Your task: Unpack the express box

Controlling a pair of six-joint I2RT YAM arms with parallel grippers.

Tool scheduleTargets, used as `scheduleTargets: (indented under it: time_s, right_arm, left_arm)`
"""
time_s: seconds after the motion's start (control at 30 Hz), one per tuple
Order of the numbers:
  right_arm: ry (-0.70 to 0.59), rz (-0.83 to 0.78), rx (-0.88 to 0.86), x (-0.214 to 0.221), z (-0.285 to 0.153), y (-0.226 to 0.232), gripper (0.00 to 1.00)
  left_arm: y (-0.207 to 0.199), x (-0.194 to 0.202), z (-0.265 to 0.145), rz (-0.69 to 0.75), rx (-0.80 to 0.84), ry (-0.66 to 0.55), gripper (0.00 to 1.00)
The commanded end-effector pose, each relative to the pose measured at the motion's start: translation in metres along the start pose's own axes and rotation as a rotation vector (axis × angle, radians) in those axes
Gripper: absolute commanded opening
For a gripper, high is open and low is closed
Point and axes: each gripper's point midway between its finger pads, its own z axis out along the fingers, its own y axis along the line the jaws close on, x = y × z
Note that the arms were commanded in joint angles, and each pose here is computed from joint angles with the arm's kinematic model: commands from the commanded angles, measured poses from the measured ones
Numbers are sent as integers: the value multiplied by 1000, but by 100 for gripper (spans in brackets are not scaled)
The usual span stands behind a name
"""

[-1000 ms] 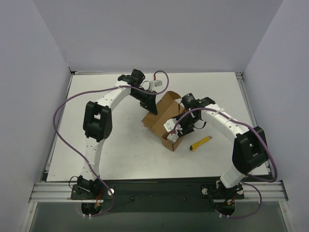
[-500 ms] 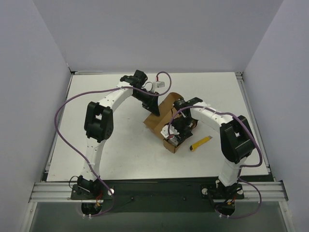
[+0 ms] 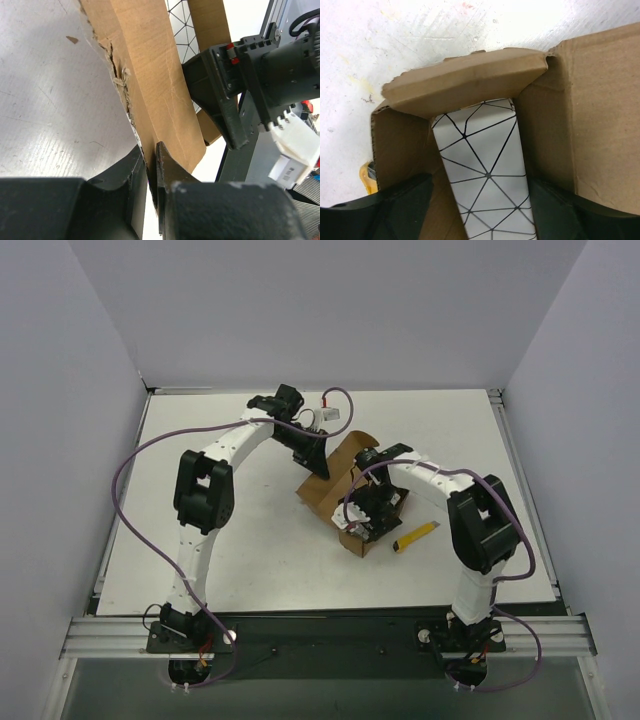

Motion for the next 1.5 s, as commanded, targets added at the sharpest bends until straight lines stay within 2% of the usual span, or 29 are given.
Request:
scheduleTargets:
  time_s: [0.0,0.1,0.2,0.23,0.27,0.43,0.57,0.67,0.77,0.87,0.9,0.93,1.0,1.03,1.2,1.27,1.33,1.47]
  right_arm:
    - [51,48,-208,19,36,31,74]
    - [67,36,-240,21,40,36,64]
    - [63,46,-247,19,42,43,45]
    - [59,69,-231,17,40,40,35]
    - [38,88,-193,12,35,34,33]
    - [-43,219,40,-4,-17,-17,24]
    - [-164,302,274,-28,-90,-58,22]
    - [-250,332,354,-45,-119,-64,18]
    - [-311,452,386,-54,-132,-62,17]
    - [-358,647,447,-50,-148,-63,17]
    - [-379,741,470,-46,-153,-64,17]
    - [-394,911,501,-39,-160,-63,15]
    - [-408,1110,631,-10,-180,-69,15]
    - [-447,1272,666,-3,-185,-66,13]
    - [-602,1661,915,64,-228,-69,11]
    - [-668,1824,948,81,-232,-71,9]
    - [-561,1878,1047,106,-232,-60,2]
    - [-361,2063,1105,152,-210,-18,1]
  left_arm:
    - [-9,-12,-4,51,23,-27,19]
    - [-10,-14,-4,53,24,-34,19]
    - [-8,-15,-4,56,21,-36,18]
    - [-8,-14,-4,55,16,-34,18]
    - [-7,-13,-4,55,14,-30,18]
    - [-4,-12,-6,67,-9,-24,17]
    - [-4,-13,-8,64,-16,-26,16]
    - [-7,-18,-10,70,-21,-39,16]
    - [-8,-22,-16,71,-40,-51,16]
    - [-5,-23,-26,57,-83,-62,16]
    - [-4,-21,-31,51,-112,-63,16]
    - [-4,-22,-35,43,-129,-70,16]
    - [-7,-24,-50,27,-158,-99,16]
    - [-7,-21,-53,12,-164,-101,16]
    - [-31,-26,-71,5,-132,-156,16]
    - [-38,-24,-70,-1,-100,-159,16]
    - [-40,-23,-69,-6,-104,-156,15]
    - [-34,-17,-73,-31,-153,-150,12]
